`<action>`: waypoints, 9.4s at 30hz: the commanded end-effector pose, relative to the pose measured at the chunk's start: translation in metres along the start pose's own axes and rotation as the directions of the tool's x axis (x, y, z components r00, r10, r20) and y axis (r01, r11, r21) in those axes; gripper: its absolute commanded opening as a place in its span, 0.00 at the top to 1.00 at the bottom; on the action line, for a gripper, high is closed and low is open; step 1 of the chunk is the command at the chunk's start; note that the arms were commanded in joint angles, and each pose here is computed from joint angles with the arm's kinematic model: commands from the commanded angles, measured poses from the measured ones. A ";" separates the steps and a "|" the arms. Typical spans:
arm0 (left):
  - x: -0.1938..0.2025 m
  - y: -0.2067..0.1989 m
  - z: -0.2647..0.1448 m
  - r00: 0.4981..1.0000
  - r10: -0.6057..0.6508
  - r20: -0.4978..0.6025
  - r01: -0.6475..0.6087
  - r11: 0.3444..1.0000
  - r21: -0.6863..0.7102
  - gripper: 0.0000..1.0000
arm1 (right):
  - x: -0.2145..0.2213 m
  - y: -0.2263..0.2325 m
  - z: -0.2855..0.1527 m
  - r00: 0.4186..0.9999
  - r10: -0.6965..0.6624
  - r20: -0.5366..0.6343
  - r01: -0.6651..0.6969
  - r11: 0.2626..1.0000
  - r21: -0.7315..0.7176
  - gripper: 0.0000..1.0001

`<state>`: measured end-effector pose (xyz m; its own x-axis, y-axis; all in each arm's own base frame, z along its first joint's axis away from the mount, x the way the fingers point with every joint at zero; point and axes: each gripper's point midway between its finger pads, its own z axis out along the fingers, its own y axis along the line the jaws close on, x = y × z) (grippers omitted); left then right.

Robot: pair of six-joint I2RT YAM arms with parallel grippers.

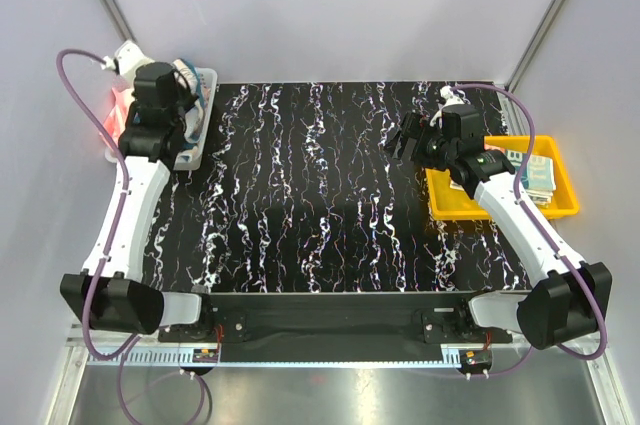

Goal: Fold and stack the towels
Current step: Move the towel to the center of the board, then flatten out the crumpled towel, then fold the towel

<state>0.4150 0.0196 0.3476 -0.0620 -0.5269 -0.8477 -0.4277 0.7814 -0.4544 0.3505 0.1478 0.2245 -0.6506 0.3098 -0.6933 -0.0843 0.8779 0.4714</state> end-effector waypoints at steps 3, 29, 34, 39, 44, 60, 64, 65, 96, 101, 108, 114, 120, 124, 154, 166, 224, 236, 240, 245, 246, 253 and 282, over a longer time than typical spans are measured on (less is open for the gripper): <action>-0.091 -0.081 -0.074 0.981 0.008 0.194 -0.053 0.972 0.229 1.00 | -0.021 0.008 -0.006 0.997 -0.023 0.068 0.023 1.000 -0.012 0.00; 0.110 -0.260 -0.303 0.936 0.347 -0.059 -0.146 0.535 0.832 1.00 | -0.041 -0.011 -0.023 0.985 -0.018 0.173 -0.001 0.994 0.111 0.00; 0.173 -0.262 -0.364 0.893 0.430 -0.136 -0.065 0.421 0.905 1.00 | -0.047 -0.019 -0.029 0.977 -0.014 0.214 -0.021 0.987 0.161 0.00; 0.213 -0.233 -0.390 0.851 0.475 -0.223 0.013 0.406 0.914 1.00 | -0.042 -0.019 -0.024 0.980 -0.004 0.200 -0.026 0.989 0.146 0.00; 0.260 -0.169 -0.375 0.799 0.497 -0.338 0.069 0.484 0.873 1.00 | -0.029 -0.006 -0.009 0.992 -0.032 0.121 0.024 0.998 0.061 0.00; 0.297 -0.018 -0.275 0.755 0.394 -0.524 -0.119 0.868 0.482 0.49 | 0.008 0.041 0.169 0.962 -0.230 -0.147 0.211 0.968 -0.134 0.00; 0.292 -0.020 -0.229 0.790 0.274 -0.548 -0.050 0.920 0.388 0.50 | 0.012 0.053 0.204 0.937 -0.298 -0.182 0.279 0.953 -0.121 0.01; 0.297 -0.017 -0.219 0.789 0.262 -0.555 -0.049 0.928 0.368 0.50 | 0.028 0.053 0.215 0.923 -0.318 -0.218 0.298 0.947 -0.118 0.03; 0.378 -0.009 -0.036 0.669 0.263 -0.695 -0.296 0.952 0.075 0.85 | 0.111 -0.082 0.183 0.892 -0.174 -0.418 0.369 0.814 0.449 0.77; 0.376 -0.034 0.007 0.625 0.345 -0.701 -0.393 0.914 0.100 0.85 | 0.121 -0.089 0.133 0.918 -0.105 -0.383 0.282 0.852 0.442 0.74; 0.374 -0.003 0.036 0.600 0.306 -0.739 -0.376 0.923 0.077 0.83 | 0.188 -0.063 0.084 0.907 -0.043 -0.418 0.186 0.933 0.308 0.68; 0.362 -0.024 0.039 0.608 0.354 -0.711 -0.333 0.926 0.177 0.71 | 0.146 -0.048 0.088 0.951 -0.068 -0.303 0.171 0.930 0.326 0.42; 0.337 -0.046 0.041 0.645 0.414 -0.642 -0.324 0.909 0.261 0.58 | 0.072 -0.060 0.097 0.980 -0.075 -0.183 0.143 0.908 0.393 0.31; 0.335 -0.051 0.045 0.647 0.433 -0.627 -0.332 0.901 0.280 0.57 | 0.046 -0.078 0.114 0.984 -0.067 -0.164 0.133 0.890 0.435 0.31; 0.354 -0.046 0.075 0.629 0.410 -0.660 -0.284 0.912 0.295 0.50 | 0.023 -0.117 0.203 0.966 -0.054 -0.253 0.170 0.869 0.465 0.30; 0.370 -0.040 0.085 0.602 0.411 -0.684 -0.275 0.911 0.307 0.49 | 0.032 -0.134 0.220 0.962 -0.060 -0.267 0.190 0.848 0.495 0.31; -0.121 -0.167 -0.269 0.968 0.178 0.175 -0.248 0.597 0.763 1.00 | -0.210 0.169 -0.264 0.730 -0.156 0.665 0.385 0.898 -0.212 1.00; -0.216 -0.143 -0.370 0.932 -0.128 0.339 -0.251 0.446 0.859 1.00 | -0.209 0.203 -0.365 0.631 -0.076 0.772 0.489 0.812 -0.320 1.00; -0.228 -0.137 -0.384 0.919 -0.179 0.352 -0.250 0.426 0.869 1.00 | -0.209 0.208 -0.382 0.605 -0.052 0.794 0.510 0.792 -0.337 1.00; -0.238 -0.142 -0.383 0.906 -0.201 0.373 -0.259 0.435 0.862 1.00 | -0.217 0.213 -0.380 0.597 -0.044 0.801 0.511 0.791 -0.337 1.00; -0.234 -0.149 -0.373 0.911 -0.186 0.369 -0.256 0.445 0.858 1.00 | -0.220 0.212 -0.374 0.600 -0.048 0.799 0.504 0.798 -0.331 1.00; -0.193 -0.189 -0.284 0.934 -0.057 0.352 -0.255 0.582 0.772 1.00 | -0.247 0.200 -0.258 0.685 -0.143 0.714 0.439 0.863 -0.249 1.00; -0.056 -0.225 0.030 0.991 0.105 0.085 -0.135 0.769 0.625 1.00 | -0.283 0.113 0.056 0.824 -0.194 0.533 0.307 0.943 -0.131 1.00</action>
<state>0.5619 -0.1225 0.4326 -0.1694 -0.3975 -0.9018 0.1692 0.8897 -0.4240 0.5849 0.1873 0.3799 -0.2695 0.2501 -0.9300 -0.3331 0.8819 0.3337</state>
